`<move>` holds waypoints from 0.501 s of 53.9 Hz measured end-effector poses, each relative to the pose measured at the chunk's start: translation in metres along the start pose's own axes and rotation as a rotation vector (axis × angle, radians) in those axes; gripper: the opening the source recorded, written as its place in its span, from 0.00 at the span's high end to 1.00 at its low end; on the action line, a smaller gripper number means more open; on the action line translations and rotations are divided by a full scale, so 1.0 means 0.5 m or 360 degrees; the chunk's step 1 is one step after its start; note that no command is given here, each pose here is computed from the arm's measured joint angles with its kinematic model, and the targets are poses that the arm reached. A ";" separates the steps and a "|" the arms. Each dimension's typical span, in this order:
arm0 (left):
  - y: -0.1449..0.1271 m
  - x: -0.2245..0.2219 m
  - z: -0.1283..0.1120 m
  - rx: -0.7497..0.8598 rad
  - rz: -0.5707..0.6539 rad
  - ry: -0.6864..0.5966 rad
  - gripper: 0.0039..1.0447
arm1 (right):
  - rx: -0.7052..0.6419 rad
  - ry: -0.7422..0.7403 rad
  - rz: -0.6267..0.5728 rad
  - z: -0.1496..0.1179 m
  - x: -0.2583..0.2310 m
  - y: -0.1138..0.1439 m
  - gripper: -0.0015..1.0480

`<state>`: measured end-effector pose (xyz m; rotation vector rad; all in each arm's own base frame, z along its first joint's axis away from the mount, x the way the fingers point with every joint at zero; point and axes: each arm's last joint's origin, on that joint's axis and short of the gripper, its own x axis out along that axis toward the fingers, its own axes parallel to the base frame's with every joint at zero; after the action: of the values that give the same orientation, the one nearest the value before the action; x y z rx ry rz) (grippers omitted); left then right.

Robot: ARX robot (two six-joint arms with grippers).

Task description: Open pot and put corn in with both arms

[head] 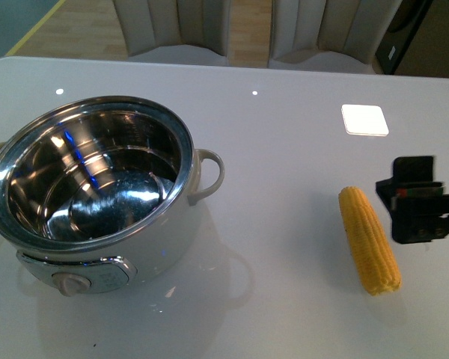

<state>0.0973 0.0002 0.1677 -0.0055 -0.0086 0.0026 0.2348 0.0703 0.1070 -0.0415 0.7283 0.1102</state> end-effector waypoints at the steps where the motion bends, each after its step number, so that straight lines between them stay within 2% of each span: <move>1: 0.000 0.000 0.000 0.0000 0.0000 0.0000 0.07 | -0.0003 0.0017 -0.0002 -0.002 0.006 0.001 0.08; 11: 0.000 0.000 0.000 0.0000 0.0000 0.0000 0.07 | -0.0049 0.0256 -0.0047 -0.029 0.091 0.002 0.08; 27: 0.000 0.000 0.000 0.0000 0.0000 0.0000 0.07 | -0.0158 0.0399 -0.0080 -0.041 0.174 0.000 0.08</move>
<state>0.0973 0.0002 0.1677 -0.0055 -0.0086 0.0026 0.2859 0.0760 0.0338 -0.1707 0.9715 0.0936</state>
